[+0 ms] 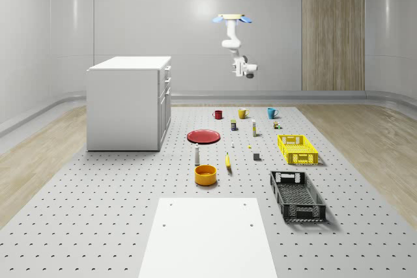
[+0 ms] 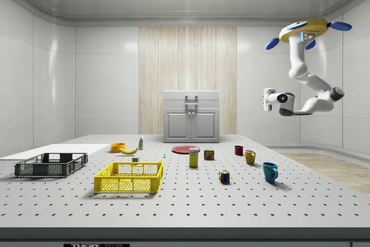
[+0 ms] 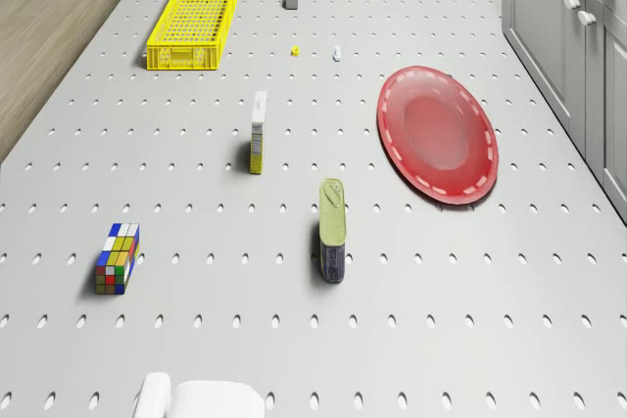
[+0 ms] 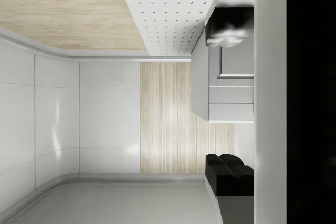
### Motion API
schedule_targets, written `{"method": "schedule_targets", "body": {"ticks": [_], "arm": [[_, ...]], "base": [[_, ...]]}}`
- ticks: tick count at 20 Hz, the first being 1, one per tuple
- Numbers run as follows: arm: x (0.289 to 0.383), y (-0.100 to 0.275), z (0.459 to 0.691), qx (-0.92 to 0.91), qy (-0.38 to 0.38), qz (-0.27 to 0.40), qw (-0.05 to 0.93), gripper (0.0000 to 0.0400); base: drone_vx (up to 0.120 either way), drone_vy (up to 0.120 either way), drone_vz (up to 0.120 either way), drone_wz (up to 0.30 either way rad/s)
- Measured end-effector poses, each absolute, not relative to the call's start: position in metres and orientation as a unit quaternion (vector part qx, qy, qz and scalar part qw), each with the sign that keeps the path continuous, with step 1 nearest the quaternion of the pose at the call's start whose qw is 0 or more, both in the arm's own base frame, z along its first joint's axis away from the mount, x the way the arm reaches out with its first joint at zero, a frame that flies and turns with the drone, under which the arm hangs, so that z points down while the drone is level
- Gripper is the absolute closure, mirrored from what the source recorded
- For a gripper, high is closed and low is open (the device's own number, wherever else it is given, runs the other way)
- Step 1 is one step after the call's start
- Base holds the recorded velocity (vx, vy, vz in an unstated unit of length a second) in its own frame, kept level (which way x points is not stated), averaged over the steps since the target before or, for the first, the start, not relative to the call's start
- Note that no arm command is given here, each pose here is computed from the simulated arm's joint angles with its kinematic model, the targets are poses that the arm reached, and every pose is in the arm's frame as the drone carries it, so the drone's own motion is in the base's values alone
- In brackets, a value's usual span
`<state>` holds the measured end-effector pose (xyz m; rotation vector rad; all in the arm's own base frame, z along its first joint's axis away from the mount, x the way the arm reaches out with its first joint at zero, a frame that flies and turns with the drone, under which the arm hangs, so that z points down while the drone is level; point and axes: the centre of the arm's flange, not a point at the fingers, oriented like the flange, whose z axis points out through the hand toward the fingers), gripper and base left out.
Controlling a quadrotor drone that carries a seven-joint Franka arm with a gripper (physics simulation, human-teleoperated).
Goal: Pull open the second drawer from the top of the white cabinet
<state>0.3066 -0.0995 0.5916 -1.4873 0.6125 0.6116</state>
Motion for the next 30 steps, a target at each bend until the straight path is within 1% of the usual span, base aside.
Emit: {"method": "schedule_targets", "body": {"ticks": [2,6,15,20,30], "arm": [[0.3066,-0.0995,0.5915,-0.655,0.27,0.27,0.652,0.01],[0.3066,-0.0996,0.5914,-0.655,0.27,0.27,0.653,0.01],[0.3066,-0.0996,0.5912,-0.654,0.27,0.27,0.653,0.01],[0.3066,-0.0996,0.5912,-0.654,0.27,0.27,0.653,0.01],[0.3067,-0.0996,0.5912,-0.654,0.27,0.27,0.653,0.01]], "base": [[0.12,-0.12,0.0,0.0],[0.12,-0.12,-0.09,0.0],[0.12,-0.12,-0.018,0.0],[0.12,-0.12,-0.104,0.0],[0.12,-0.12,0.0,0.0]]}}
